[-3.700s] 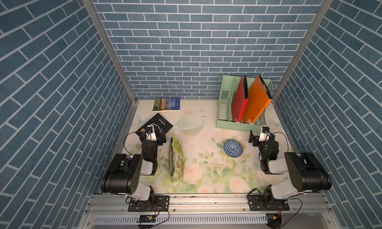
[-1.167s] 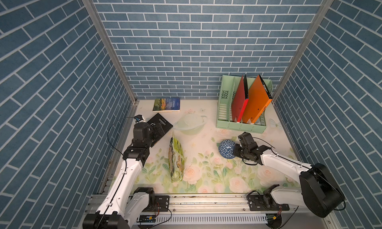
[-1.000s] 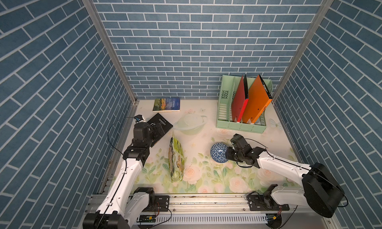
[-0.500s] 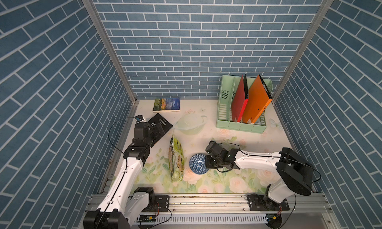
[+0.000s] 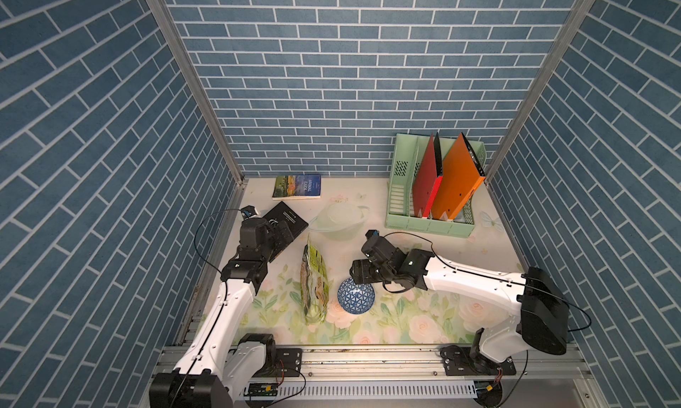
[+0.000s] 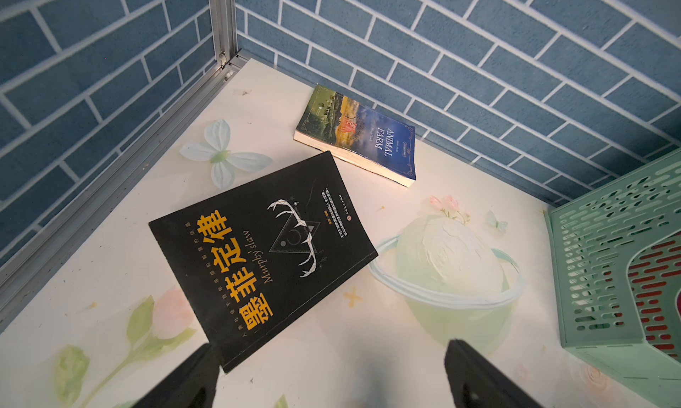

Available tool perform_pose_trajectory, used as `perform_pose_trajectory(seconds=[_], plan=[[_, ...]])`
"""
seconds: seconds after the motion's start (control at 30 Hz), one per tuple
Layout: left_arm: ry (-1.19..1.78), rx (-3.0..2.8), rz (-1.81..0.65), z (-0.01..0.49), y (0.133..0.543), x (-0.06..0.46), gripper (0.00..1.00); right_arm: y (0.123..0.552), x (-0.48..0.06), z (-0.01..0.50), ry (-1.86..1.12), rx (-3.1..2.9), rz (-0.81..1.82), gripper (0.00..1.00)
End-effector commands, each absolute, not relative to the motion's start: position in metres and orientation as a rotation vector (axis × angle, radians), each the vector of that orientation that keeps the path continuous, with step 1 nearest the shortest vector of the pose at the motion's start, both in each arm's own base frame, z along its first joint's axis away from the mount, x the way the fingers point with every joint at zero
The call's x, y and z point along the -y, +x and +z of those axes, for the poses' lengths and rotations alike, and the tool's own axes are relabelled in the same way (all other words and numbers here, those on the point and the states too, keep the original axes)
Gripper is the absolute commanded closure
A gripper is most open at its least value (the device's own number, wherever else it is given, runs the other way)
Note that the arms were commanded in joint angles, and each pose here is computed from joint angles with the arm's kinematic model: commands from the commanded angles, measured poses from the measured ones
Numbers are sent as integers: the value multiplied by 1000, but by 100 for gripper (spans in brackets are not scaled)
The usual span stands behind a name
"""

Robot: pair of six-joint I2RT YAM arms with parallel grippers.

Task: Pour the oats into the breakfast bowl
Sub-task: Place the bowl at the center of the board, then pick up the oats bag from the center of the board.

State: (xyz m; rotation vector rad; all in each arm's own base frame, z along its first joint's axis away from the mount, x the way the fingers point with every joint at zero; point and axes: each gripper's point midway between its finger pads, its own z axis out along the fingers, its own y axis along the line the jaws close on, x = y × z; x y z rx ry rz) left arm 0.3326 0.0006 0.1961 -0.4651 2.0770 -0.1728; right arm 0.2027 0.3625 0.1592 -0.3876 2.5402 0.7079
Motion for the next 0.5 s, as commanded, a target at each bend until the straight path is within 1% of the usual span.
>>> perform_pose_trajectory(seconds=[0.0,0.1,0.17,0.27,0.33,0.47], plan=[[-484,-2069,-143,202,333,-6,0,206,-371,219,-524,-2367,714,19],[-513,-2056,-85,204,330,-15,0,202,-397,252,-570,-2269,821,18],[-555,-2038,-6,207,326,-28,0,197,-415,268,-607,-2217,869,18],[-627,-1999,97,211,317,-46,0,186,-441,280,-677,-2170,914,17],[-666,-1970,133,214,313,-54,0,179,-459,282,-728,-2151,925,15],[-660,-1952,116,217,312,-53,0,174,-483,257,-792,-2204,828,15]])
